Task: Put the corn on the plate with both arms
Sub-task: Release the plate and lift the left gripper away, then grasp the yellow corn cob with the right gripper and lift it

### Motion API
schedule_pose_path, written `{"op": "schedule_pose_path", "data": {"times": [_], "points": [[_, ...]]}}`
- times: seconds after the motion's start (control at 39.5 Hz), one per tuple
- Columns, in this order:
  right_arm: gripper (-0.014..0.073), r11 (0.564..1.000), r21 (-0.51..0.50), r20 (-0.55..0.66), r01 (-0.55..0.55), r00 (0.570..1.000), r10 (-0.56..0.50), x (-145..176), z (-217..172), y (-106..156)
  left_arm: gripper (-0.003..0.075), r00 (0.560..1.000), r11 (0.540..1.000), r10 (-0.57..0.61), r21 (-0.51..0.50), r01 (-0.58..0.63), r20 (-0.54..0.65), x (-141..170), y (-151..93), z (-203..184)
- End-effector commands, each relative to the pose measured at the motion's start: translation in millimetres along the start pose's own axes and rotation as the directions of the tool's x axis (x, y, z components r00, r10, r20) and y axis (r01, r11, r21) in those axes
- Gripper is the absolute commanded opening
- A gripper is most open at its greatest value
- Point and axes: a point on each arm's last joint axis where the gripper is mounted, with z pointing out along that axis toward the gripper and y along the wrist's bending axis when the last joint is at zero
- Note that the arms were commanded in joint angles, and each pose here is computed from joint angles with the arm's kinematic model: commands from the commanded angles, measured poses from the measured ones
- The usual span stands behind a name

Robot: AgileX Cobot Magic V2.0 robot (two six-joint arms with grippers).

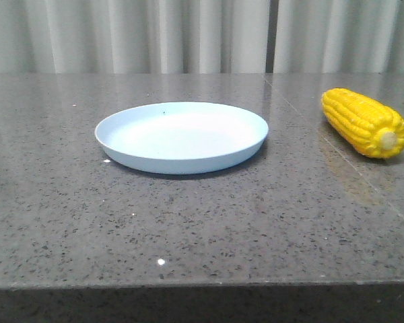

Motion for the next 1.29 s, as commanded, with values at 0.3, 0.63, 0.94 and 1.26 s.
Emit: {"op": "schedule_pose_path", "data": {"times": [0.3,0.63,0.94,1.26], "points": [[0.0471,1.000,0.005,0.098,0.004,0.995,-0.004,-18.1,-2.1,0.5,-0.0020,0.895,1.000,-0.001,0.013,-0.006,0.446,52.5,-2.0,-68.5],[0.0471,1.000,0.002,0.113,-0.006,0.994,0.006,-19.5,-1.7,0.6,-0.0020,0.867,1.000,-0.004,0.010,-0.001,0.498,55.3,-1.3,-79.5],[0.0481,1.000,0.013,-0.101,-0.018,0.995,0.019,-29.8,56.9,-2.1,-0.0020,0.867,1.000,-0.004,0.010,-0.001,0.498,55.3,-1.3,-79.5],[0.0596,0.996,-0.051,-0.438,-0.072,0.898,0.042,-22.0,149.8,11.8,-0.0020,0.867,1.000,-0.004,0.010,-0.001,0.498,55.3,-1.3,-79.5]]}}
